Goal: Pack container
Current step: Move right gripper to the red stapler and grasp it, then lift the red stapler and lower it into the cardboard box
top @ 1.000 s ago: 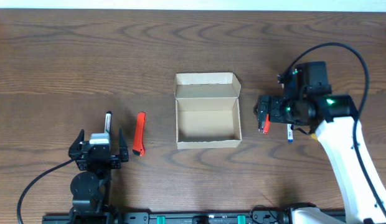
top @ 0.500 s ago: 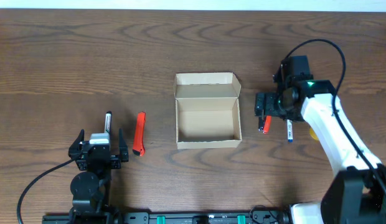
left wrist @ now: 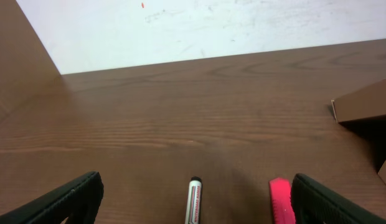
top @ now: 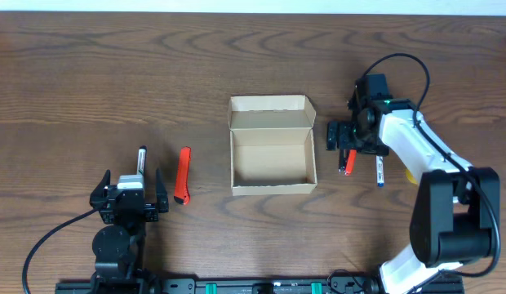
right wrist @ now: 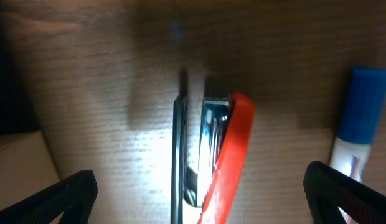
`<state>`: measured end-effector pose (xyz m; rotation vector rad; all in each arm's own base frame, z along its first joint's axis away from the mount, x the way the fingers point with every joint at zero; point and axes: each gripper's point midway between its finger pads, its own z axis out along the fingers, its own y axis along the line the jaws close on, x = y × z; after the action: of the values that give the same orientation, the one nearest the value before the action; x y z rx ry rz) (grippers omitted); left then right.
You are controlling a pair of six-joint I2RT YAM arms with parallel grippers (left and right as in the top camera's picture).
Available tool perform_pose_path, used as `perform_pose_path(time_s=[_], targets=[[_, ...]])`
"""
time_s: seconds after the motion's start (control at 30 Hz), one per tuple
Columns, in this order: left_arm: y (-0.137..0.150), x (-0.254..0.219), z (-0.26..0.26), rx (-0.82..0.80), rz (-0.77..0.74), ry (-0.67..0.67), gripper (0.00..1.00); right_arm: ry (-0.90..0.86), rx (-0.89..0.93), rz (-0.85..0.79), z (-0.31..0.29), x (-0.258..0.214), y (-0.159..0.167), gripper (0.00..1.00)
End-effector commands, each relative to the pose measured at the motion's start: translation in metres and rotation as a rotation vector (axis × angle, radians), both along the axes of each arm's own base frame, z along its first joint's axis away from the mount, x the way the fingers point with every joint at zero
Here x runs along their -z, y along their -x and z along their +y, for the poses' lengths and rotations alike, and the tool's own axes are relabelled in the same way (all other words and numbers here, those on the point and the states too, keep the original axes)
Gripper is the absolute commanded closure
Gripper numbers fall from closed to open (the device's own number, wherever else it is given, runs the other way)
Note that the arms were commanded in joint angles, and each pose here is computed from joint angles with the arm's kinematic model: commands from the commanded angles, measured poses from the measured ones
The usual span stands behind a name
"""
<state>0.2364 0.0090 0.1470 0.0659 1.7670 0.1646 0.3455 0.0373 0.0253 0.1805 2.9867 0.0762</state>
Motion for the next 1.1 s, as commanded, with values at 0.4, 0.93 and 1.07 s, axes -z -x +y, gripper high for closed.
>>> perform_pose_path(time_s=[0.4, 0.93, 1.07], targets=[[0.0, 0.014, -0.001, 0.009, 0.03, -0.018, 0.04, 0.007, -0.037, 0.06, -0.001, 0.029, -0.002, 0.01], [0.0, 0.014, -0.001, 0.009, 0.03, -0.018, 0.05, 0.005, -0.021, 0.037, -0.005, 0.029, -0.008, 0.99], [0.0, 0.014, -0.001, 0.009, 0.03, -0.018, 0.05, 0.005, -0.021, 0.037, -0.005, 0.029, -0.008, 0.99]])
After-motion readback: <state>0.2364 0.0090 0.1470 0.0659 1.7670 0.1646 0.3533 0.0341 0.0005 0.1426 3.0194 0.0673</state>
